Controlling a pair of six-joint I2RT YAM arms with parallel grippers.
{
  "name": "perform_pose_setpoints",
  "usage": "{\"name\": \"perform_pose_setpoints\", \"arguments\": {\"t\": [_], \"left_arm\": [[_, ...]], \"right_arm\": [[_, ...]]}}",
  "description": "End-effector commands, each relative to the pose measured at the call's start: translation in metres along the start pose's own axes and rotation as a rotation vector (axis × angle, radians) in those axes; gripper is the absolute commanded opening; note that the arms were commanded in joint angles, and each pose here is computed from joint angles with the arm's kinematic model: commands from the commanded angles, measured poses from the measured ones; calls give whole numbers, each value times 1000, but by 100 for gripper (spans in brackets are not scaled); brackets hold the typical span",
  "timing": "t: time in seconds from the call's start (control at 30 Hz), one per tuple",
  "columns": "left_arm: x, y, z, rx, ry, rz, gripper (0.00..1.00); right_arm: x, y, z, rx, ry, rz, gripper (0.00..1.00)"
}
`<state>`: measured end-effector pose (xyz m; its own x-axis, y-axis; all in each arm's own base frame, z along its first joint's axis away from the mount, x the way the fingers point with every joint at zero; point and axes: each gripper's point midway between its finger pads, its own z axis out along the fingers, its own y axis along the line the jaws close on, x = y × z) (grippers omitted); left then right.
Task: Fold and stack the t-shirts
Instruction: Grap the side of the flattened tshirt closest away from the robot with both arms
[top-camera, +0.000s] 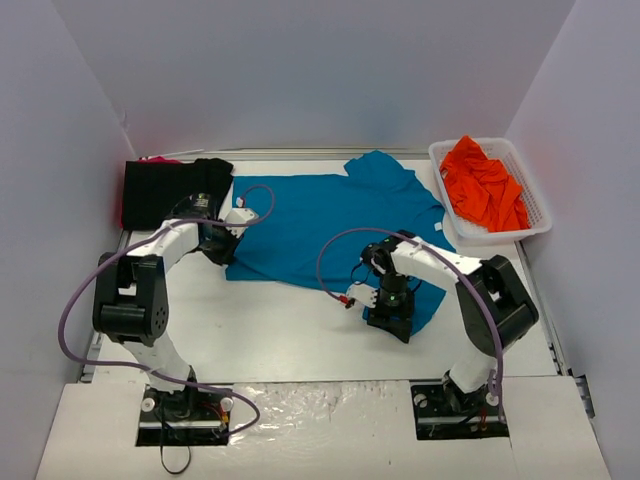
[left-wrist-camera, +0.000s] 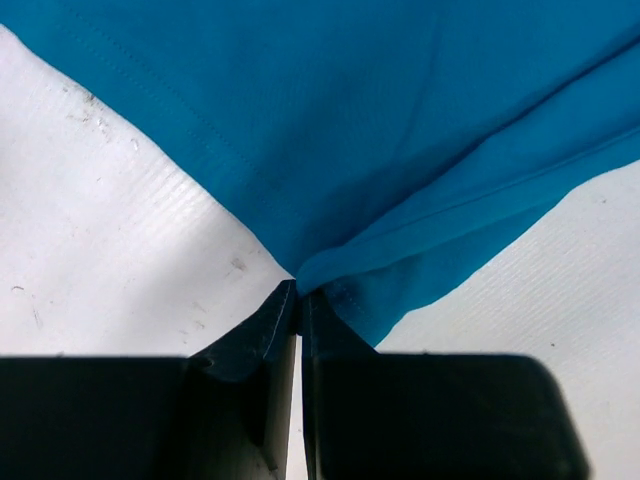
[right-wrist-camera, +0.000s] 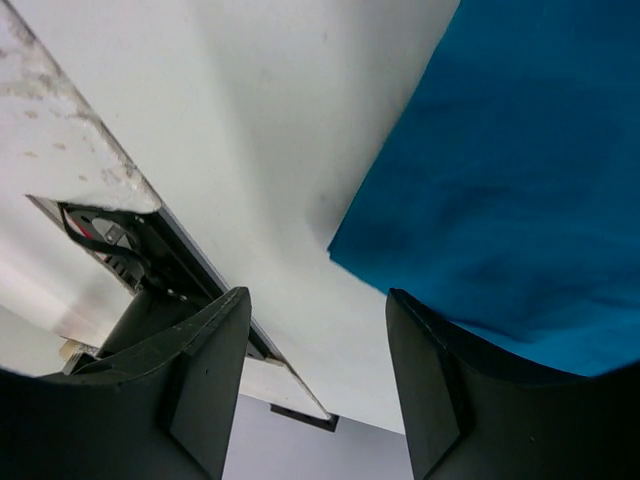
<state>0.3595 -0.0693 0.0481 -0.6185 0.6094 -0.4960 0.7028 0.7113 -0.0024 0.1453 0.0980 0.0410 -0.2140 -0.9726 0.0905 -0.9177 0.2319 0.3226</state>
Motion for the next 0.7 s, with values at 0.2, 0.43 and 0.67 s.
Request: {"name": "perform_pose_setpoints", "arguments": {"t": [0.2, 0.43, 0.67], "left_arm": [[-13, 12, -16, -16, -78, 16, 2], [-4, 22, -12, -7, -69, -12, 2], [0, 21, -12, -3, -72, -16, 2]], "right_arm": [[-8, -13, 19, 35, 85, 38, 56], [-9, -12, 28, 49, 122, 51, 55], [-6, -25, 34, 176, 154, 100, 50]]}}
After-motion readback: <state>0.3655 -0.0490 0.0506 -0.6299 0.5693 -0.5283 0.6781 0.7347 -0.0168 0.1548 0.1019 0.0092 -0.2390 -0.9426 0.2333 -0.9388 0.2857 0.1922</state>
